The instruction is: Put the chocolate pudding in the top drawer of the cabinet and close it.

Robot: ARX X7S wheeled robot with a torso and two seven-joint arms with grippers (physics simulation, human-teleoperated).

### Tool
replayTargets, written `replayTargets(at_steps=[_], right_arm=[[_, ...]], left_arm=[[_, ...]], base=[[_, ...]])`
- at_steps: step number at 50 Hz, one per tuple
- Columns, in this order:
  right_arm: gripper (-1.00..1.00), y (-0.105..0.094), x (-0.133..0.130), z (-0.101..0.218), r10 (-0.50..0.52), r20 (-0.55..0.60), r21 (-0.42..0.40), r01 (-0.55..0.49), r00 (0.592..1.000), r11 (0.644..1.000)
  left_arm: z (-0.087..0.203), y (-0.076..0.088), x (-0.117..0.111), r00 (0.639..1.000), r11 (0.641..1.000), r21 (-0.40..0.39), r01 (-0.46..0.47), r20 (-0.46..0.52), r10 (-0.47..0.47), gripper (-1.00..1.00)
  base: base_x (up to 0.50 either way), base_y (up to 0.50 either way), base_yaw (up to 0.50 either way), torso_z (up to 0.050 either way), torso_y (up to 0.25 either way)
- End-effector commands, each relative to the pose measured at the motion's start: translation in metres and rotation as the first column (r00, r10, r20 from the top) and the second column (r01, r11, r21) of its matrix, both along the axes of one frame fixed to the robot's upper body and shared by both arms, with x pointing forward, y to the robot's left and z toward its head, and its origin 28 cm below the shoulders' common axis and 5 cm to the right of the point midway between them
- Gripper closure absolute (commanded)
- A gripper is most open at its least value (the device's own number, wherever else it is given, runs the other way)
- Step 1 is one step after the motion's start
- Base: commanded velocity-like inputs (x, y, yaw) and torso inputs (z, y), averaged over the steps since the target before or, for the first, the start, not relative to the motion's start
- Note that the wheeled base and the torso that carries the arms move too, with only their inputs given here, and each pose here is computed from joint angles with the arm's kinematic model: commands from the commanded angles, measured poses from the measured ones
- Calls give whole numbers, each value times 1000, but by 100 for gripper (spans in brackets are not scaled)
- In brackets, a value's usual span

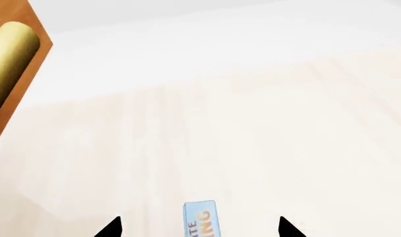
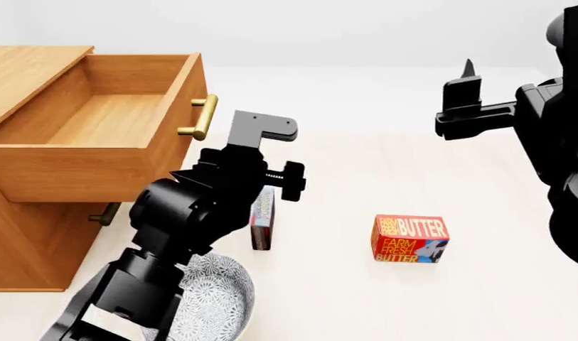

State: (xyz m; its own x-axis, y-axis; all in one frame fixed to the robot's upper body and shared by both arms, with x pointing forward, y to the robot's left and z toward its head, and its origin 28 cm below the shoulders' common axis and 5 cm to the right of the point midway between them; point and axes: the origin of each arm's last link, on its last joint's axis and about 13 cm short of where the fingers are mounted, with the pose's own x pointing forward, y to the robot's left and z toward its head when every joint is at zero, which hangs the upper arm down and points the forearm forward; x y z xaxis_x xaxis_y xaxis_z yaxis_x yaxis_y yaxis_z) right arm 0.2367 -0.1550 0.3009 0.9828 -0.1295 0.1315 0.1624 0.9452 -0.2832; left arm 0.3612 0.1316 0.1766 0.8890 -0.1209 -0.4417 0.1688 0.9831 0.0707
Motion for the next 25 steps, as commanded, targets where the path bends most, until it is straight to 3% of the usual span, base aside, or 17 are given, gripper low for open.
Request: replayTargets(at_steps=[1,25], right_arm=[[-100,1,1,0,2,-3,-4,-2,1000,1000],[-100,1,2,-2,1,-6,-1,-1,1000,1000]], left_arm=[[-3,2,2,1000,1000,0,-5,-3,5,-100],[-6,3,2,1000,1000,-7,-2,-14,2,-100]], base=[[0,0,0,0,-100],[0,0,0,0,-219]])
